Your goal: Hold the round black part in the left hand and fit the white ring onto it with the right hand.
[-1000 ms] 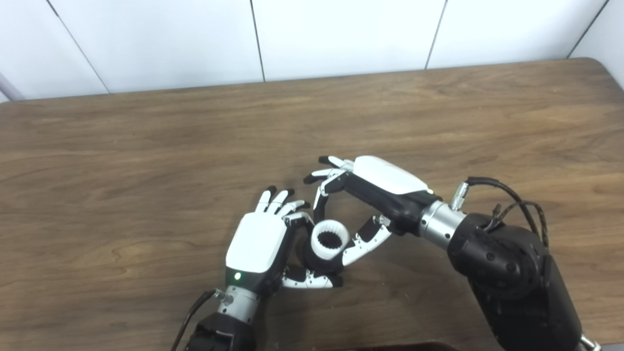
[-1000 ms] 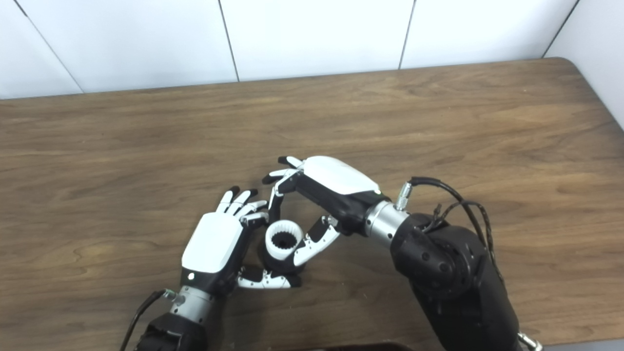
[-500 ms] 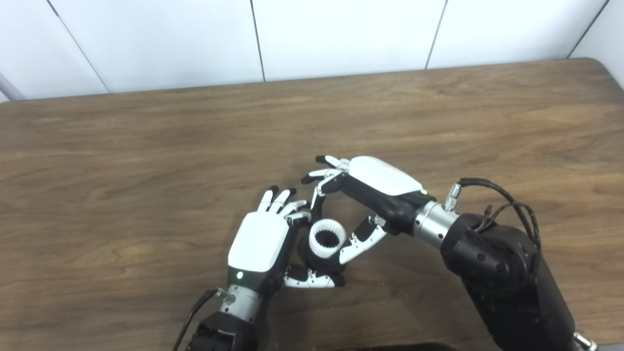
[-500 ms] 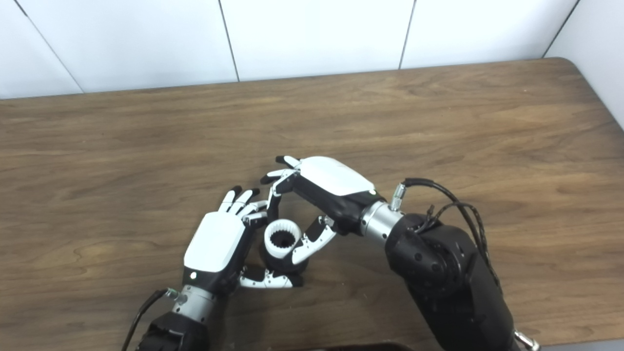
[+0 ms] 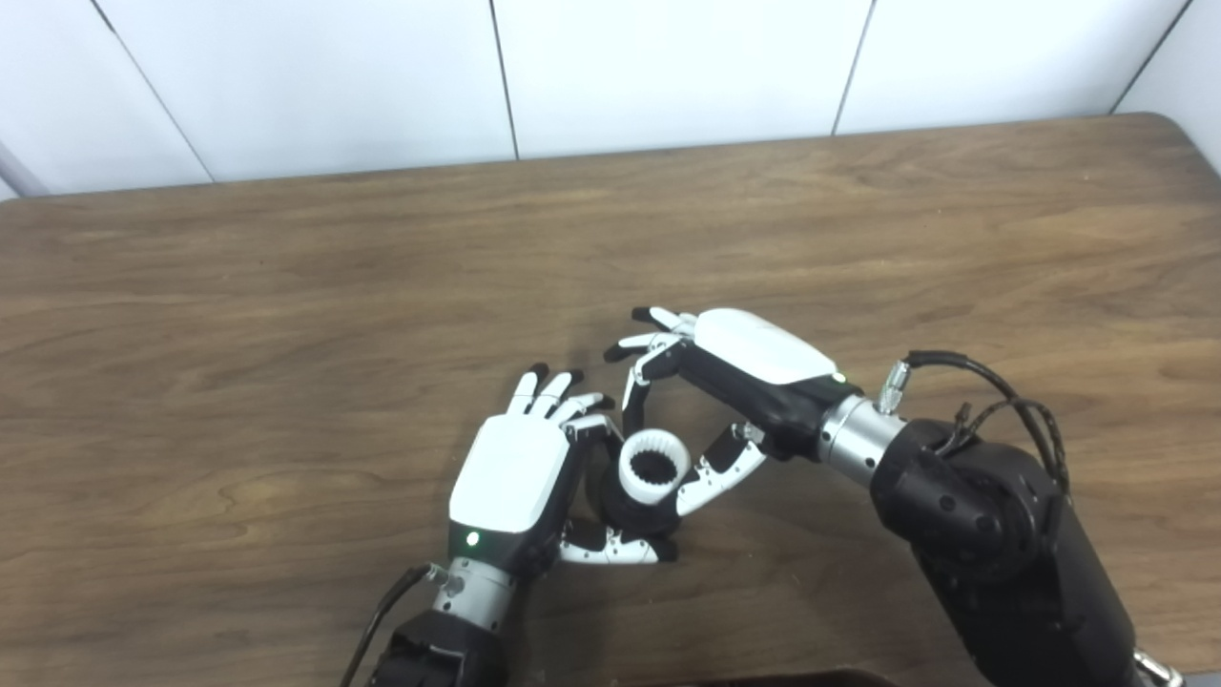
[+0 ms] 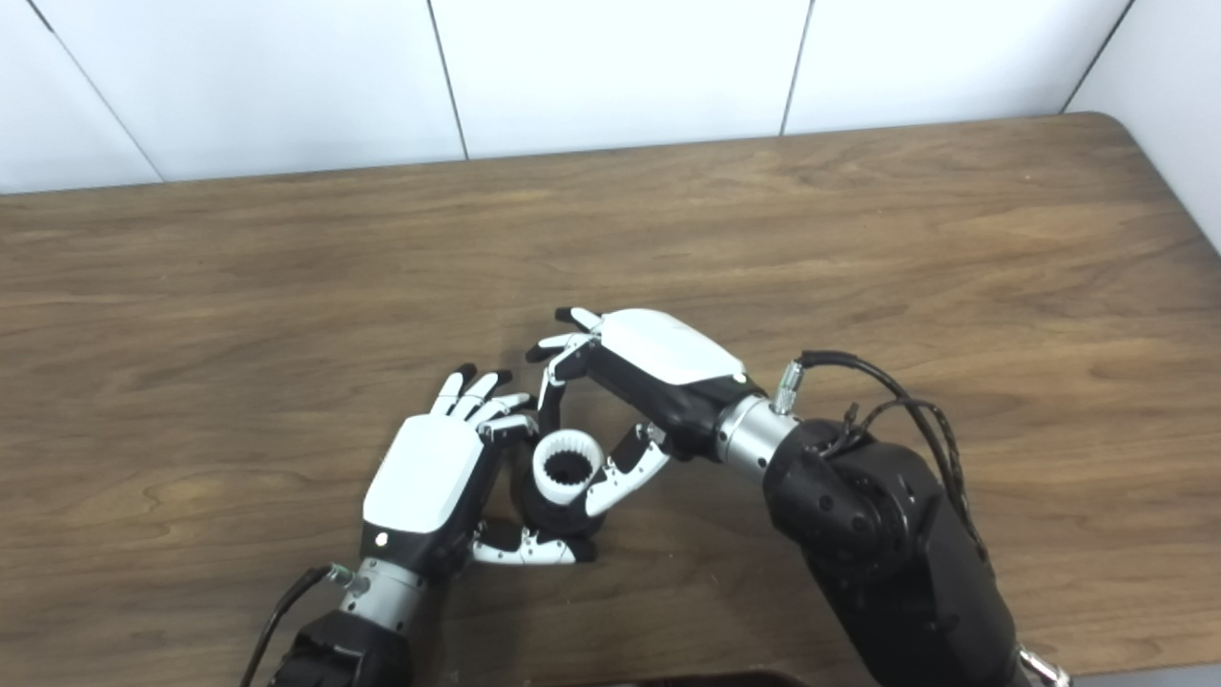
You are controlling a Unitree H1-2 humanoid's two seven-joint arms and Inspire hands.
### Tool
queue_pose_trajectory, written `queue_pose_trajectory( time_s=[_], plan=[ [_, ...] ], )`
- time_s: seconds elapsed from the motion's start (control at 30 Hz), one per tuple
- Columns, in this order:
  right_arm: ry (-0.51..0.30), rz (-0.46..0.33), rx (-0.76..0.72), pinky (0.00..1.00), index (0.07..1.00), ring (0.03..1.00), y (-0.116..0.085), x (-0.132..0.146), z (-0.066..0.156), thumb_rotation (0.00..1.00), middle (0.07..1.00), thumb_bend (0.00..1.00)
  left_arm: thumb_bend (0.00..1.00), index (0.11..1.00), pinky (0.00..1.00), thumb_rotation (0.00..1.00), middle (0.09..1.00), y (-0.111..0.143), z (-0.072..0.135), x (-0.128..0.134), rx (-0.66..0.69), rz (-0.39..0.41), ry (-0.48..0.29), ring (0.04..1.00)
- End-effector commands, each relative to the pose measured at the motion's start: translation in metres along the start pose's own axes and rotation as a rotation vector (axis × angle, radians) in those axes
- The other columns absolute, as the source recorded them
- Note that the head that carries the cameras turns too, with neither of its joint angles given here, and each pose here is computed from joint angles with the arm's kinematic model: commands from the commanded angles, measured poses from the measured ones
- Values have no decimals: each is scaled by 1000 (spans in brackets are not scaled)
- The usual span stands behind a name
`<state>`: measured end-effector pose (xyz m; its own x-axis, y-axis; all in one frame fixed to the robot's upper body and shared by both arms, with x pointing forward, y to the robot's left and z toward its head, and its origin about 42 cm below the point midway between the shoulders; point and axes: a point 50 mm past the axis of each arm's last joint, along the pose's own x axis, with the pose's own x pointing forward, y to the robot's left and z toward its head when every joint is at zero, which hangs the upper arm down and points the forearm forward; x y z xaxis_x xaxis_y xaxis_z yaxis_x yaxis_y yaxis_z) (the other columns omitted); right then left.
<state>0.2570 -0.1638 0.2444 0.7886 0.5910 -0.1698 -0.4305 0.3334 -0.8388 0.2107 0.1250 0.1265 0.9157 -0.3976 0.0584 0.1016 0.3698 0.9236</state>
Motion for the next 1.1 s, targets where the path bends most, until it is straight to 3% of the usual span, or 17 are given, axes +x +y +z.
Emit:
queue_pose_trajectory(
  time_s=[0.0, 1.07],
  plan=[
    [-36, -48, -39, 1000, 484, 1000, -9, 0, 4, 127, 864, 522, 524, 484, 1000, 56, 798, -1, 5, 2, 4, -8, -18, 924],
    [-30, -49, -36, 1000, 484, 1000, 6, -1, -4, 127, 858, 522, 524, 483, 1000, 55, 791, 2, 13, 6, -3, 7, -23, 919]
  ],
)
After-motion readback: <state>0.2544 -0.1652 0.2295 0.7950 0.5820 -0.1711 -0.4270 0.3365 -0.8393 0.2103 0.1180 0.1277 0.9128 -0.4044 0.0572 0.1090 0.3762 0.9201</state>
